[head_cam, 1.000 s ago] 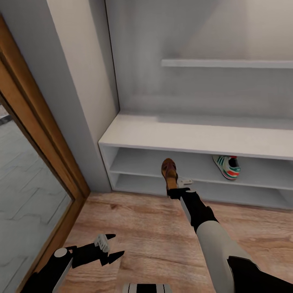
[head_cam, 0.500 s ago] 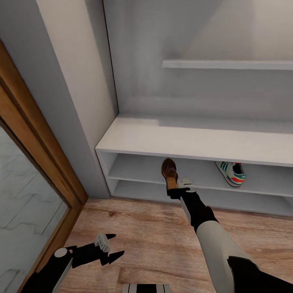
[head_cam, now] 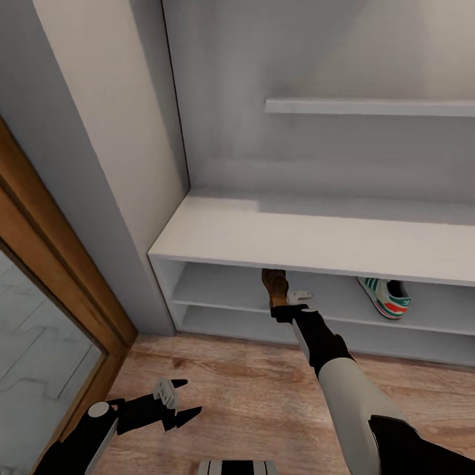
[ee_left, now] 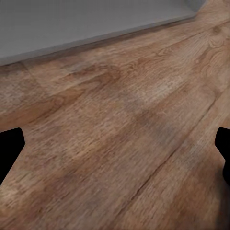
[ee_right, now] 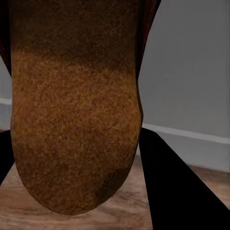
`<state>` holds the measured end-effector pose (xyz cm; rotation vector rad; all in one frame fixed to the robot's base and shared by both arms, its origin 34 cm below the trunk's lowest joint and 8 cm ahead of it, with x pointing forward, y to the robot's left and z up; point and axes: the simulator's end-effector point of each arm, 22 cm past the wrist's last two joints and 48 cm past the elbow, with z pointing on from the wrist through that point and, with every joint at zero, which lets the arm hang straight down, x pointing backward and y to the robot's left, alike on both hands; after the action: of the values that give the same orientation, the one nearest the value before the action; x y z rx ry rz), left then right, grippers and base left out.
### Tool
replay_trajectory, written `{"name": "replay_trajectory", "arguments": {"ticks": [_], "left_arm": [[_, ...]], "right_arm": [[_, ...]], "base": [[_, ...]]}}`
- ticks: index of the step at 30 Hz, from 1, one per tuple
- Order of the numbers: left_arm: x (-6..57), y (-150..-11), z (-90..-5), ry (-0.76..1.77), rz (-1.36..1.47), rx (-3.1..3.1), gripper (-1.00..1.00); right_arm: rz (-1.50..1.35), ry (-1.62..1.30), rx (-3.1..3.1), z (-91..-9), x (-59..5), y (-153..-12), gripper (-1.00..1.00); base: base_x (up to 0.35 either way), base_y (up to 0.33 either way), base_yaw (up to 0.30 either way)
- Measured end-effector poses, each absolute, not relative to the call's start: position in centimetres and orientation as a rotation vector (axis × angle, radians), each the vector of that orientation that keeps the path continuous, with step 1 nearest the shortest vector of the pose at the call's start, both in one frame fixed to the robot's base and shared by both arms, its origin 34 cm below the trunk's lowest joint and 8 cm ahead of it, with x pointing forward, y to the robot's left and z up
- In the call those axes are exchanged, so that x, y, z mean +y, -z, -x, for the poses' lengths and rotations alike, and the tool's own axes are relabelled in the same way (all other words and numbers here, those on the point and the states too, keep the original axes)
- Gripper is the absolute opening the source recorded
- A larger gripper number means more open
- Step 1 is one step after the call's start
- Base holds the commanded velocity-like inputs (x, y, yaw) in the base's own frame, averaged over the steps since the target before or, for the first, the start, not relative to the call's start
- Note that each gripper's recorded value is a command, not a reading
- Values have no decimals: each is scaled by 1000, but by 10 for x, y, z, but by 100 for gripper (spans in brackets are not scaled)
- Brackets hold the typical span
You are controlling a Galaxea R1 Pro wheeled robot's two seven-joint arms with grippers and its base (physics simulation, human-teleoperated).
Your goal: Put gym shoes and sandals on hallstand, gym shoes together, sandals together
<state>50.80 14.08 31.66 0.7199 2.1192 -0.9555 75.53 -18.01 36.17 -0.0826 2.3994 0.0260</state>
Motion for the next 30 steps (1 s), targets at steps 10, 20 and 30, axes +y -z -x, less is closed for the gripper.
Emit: {"name": "replay_trajectory", "arguments": {"ticks": [10, 20, 30], "left_arm": [[141, -317, -508, 956, -721, 2117, 100], [141, -317, -508, 956, -722, 2118, 100], [141, -317, -508, 955, -722, 2118, 100]], "right_arm": [[82, -26, 2398, -755, -180, -362, -100], [83, -27, 2401, -755, -180, -361, -100], [84, -27, 2402, -754, -180, -361, -100]], "base": [[187, 0, 0], [41, 0, 0], [58, 0, 0]]}}
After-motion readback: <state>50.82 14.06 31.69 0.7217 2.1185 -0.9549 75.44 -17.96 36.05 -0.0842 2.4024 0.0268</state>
